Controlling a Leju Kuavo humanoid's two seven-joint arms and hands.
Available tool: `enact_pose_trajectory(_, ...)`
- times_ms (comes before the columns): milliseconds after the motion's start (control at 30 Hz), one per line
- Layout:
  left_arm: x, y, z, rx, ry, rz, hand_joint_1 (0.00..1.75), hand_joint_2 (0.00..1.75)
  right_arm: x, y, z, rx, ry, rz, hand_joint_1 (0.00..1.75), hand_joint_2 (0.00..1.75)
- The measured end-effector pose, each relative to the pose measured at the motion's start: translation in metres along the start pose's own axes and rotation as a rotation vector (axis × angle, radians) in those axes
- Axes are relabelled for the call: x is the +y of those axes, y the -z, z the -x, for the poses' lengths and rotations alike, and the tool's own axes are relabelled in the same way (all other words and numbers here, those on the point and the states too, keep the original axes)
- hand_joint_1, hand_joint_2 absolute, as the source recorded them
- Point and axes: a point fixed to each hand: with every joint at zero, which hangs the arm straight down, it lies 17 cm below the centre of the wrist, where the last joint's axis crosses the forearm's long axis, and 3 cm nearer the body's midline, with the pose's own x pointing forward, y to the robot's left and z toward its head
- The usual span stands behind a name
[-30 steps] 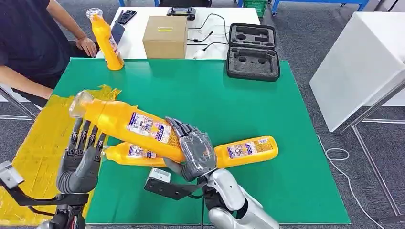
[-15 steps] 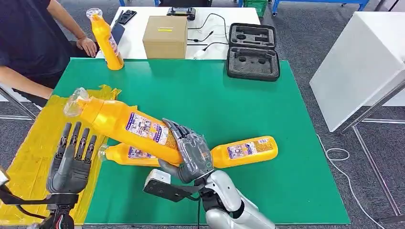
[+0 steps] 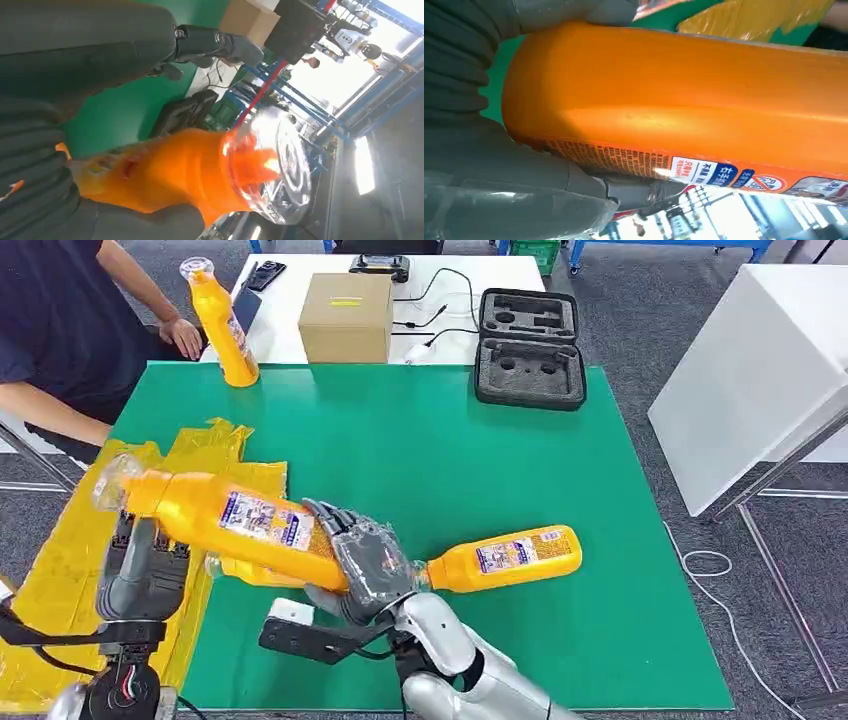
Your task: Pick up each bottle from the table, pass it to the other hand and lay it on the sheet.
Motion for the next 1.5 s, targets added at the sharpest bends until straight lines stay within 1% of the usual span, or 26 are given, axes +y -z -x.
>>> enact_pose_trajectory(233, -0.006, -0.002, -0.006, -0.023, -0.003, -0.002, 0.00, 1.75, 0.010, 0.004, -0.024, -0.055, -0.059, -0.056, 1.75, 1.75)
enact_pose_trajectory(433, -0.015, -0.008, -0.001, -0.012, -0.016, 0.010, 0.00, 1.75, 0.016, 0.004, -0.039, -0.082, -0.077, -0.081, 1.75, 1.75)
enact_pose_trajectory(667, -0.026, -0.018, 0.021, 0.047, -0.036, 0.023, 0.00, 1.75, 0.012, 0.009, -0.056, -0.107, -0.081, -0.079, 1.75, 1.75)
enact_pose_trajectory(867, -0.041, -0.027, 0.045, 0.127, -0.064, 0.052, 0.00, 1.75, 0.006, 0.012, -0.057, -0.091, -0.084, -0.070, 1.75, 1.75)
enact_pose_trajectory(1000, -0.049, -0.030, 0.053, 0.146, -0.075, 0.065, 0.00, 1.75, 0.005, 0.013, -0.057, -0.088, -0.088, -0.071, 1.75, 1.75)
enact_pose_trajectory(1033, -0.051, -0.031, 0.054, 0.147, -0.076, 0.066, 1.52, 1.75, 0.005, 0.013, -0.057, -0.089, -0.089, -0.072, 1.75, 1.75)
enact_pose_trajectory(1067, -0.052, -0.031, 0.054, 0.144, -0.071, 0.067, 1.75, 1.75, 0.005, 0.013, -0.057, -0.088, -0.089, -0.072, 1.75, 1.75)
enact_pose_trajectory(1267, -0.055, -0.028, 0.046, 0.079, -0.029, 0.064, 1.75, 1.75, 0.008, 0.010, -0.054, -0.078, -0.087, -0.086, 1.75, 1.75)
enact_pose_trajectory(1300, -0.055, -0.028, 0.046, 0.074, -0.028, 0.061, 1.61, 1.75, 0.009, 0.010, -0.054, -0.079, -0.085, -0.087, 1.75, 1.75)
enact_pose_trajectory(1333, -0.055, -0.029, 0.045, 0.070, -0.027, 0.057, 1.08, 1.75, 0.011, 0.010, -0.054, -0.082, -0.085, -0.091, 1.75, 1.75)
enact_pose_trajectory(1367, -0.054, -0.029, 0.044, 0.066, -0.025, 0.054, 0.02, 1.75, 0.013, 0.009, -0.054, -0.085, -0.085, -0.096, 1.75, 1.75)
enact_pose_trajectory(1500, -0.049, -0.029, 0.041, 0.052, -0.019, 0.037, 0.00, 1.75, 0.021, 0.008, -0.051, -0.083, -0.090, -0.115, 1.75, 1.75)
